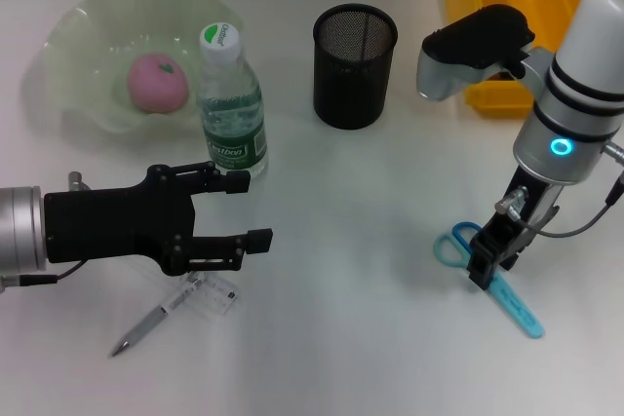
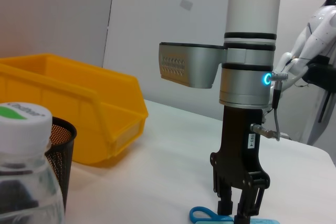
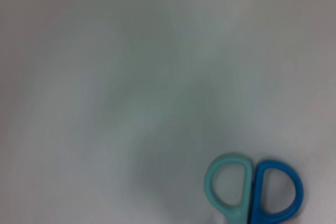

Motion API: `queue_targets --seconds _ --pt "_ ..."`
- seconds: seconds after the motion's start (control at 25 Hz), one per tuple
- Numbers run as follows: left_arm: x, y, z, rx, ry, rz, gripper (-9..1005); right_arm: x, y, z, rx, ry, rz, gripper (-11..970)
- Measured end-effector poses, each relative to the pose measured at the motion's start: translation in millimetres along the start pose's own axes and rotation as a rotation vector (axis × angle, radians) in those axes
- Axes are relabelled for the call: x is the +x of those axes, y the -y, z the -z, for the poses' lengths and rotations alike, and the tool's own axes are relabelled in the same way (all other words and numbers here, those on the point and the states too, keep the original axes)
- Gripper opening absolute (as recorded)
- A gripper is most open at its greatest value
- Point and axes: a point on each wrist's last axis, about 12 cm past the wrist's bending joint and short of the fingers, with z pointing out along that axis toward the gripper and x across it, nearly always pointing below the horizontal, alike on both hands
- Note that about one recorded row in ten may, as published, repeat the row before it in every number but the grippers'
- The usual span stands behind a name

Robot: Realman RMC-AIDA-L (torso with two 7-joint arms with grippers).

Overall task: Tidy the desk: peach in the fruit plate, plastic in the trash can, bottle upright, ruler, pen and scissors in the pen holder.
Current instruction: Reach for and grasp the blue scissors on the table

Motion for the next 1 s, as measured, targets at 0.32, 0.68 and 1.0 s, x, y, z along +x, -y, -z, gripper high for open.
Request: queue_targets --seconds 0.32,0.68,1.0 --pt "-0.4 -1.1 -0.3 -0.006 -0.002 -0.002 794 -1.0 -1.4 -0.1 0.005 -0.001 0.007 403" --pt "-0.8 -1.9 -0.7 -0.009 -0.003 -0.003 794 -0.6 -1.0 -2.0 0.003 -0.008 0.003 397" --pt "-1.5 -2.5 -1.1 -0.01 -0.003 -0.005 794 -0.7 -1.2 -2.9 0.008 -0.013 0.006 395"
